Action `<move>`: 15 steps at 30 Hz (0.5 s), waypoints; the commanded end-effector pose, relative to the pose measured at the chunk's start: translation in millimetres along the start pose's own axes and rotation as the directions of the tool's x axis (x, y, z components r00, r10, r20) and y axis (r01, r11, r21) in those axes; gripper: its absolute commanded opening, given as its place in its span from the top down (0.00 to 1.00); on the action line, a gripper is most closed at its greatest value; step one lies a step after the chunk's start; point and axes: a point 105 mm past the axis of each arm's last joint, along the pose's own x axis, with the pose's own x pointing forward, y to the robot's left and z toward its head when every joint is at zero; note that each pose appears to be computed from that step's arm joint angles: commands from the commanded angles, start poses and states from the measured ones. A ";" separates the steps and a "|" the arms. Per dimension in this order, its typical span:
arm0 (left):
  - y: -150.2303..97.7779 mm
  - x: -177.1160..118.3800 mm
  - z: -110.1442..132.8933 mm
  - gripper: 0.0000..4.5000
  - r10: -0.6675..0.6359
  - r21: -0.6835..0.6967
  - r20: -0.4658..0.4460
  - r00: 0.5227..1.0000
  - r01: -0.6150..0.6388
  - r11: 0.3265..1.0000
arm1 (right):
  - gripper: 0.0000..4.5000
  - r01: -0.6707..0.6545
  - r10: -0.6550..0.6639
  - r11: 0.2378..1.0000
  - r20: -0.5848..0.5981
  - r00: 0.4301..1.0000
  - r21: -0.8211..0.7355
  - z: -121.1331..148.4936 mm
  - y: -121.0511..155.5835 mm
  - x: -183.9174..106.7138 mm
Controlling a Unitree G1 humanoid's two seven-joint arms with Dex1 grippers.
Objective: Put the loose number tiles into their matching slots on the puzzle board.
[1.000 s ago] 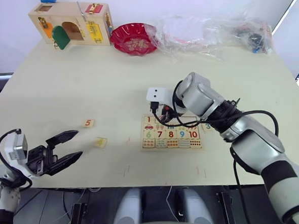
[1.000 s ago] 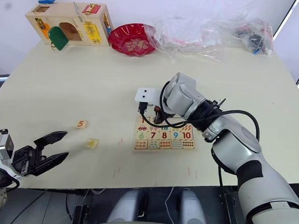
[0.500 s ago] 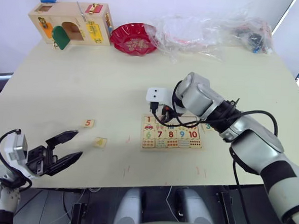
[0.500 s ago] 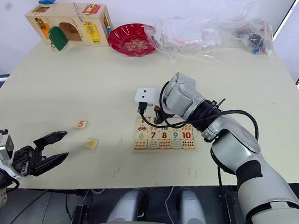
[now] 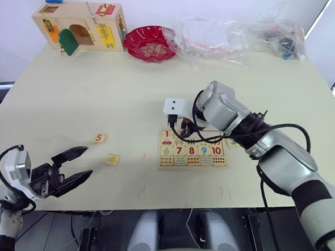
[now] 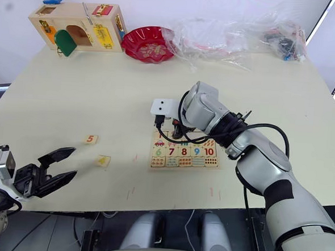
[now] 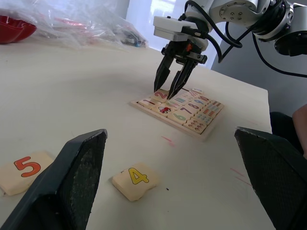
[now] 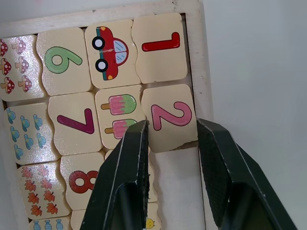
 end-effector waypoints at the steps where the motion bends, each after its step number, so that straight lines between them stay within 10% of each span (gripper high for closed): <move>1: -2.8 -1.3 5.2 0.00 -0.026 0.025 0.014 1.000 0.026 0.999 | 0.78 0.006 -0.006 1.000 0.014 1.000 -0.020 5.1 -0.4 -4.4; 12: -2.3 0.7 5.1 0.00 -0.032 0.025 0.013 0.999 0.031 0.999 | 0.78 0.006 -0.005 1.000 0.016 1.000 -0.020 3.3 -0.5 -5.4; 15: -2.4 0.6 5.0 0.00 -0.031 0.025 0.013 0.999 0.031 0.999 | 0.49 0.006 -0.006 1.000 0.017 1.000 -0.021 3.6 -0.3 -5.1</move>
